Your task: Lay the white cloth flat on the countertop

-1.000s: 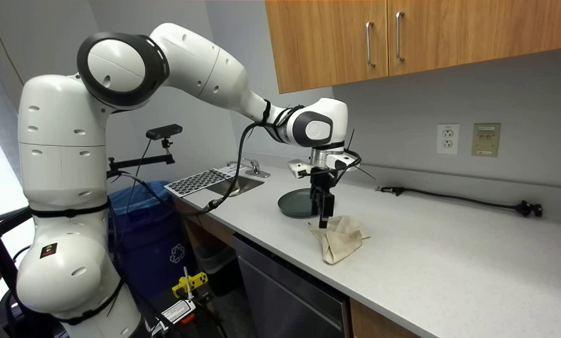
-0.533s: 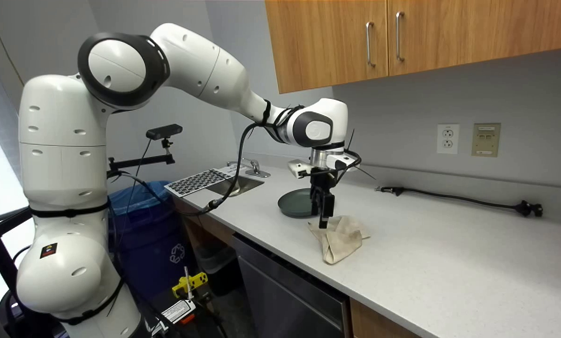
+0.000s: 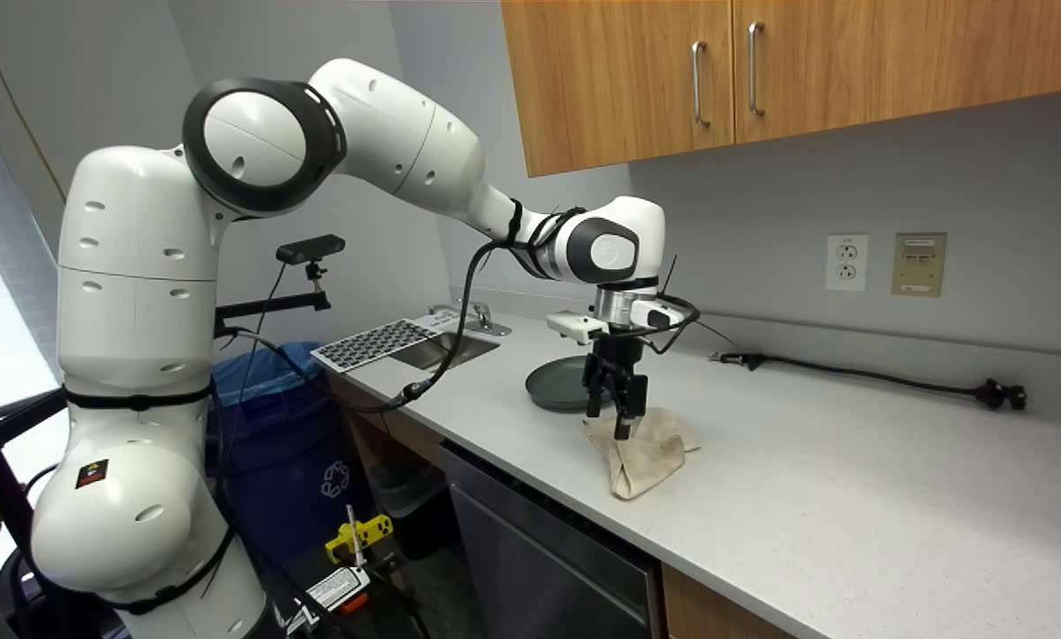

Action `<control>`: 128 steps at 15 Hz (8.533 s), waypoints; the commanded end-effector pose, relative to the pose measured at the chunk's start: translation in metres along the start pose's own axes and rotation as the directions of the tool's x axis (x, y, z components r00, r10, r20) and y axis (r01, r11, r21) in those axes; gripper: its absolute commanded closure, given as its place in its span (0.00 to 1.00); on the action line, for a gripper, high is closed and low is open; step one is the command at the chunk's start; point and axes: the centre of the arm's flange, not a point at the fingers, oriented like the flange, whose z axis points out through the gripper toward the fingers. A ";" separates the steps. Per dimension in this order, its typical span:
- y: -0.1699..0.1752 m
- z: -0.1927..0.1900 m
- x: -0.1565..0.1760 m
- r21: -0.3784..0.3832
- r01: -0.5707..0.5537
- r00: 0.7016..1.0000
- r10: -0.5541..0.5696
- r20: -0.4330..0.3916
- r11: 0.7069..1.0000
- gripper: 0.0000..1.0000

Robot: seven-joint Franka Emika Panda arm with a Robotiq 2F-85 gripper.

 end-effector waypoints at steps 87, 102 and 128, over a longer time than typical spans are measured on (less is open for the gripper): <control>0.007 -0.022 0.141 -0.157 -0.263 0.926 0.204 -0.318 0.952 0.50; -0.051 0.044 0.133 0.062 0.109 0.992 -0.105 -0.067 0.992 1.00; -0.157 0.064 0.096 0.023 0.447 0.870 -0.440 0.222 0.894 0.53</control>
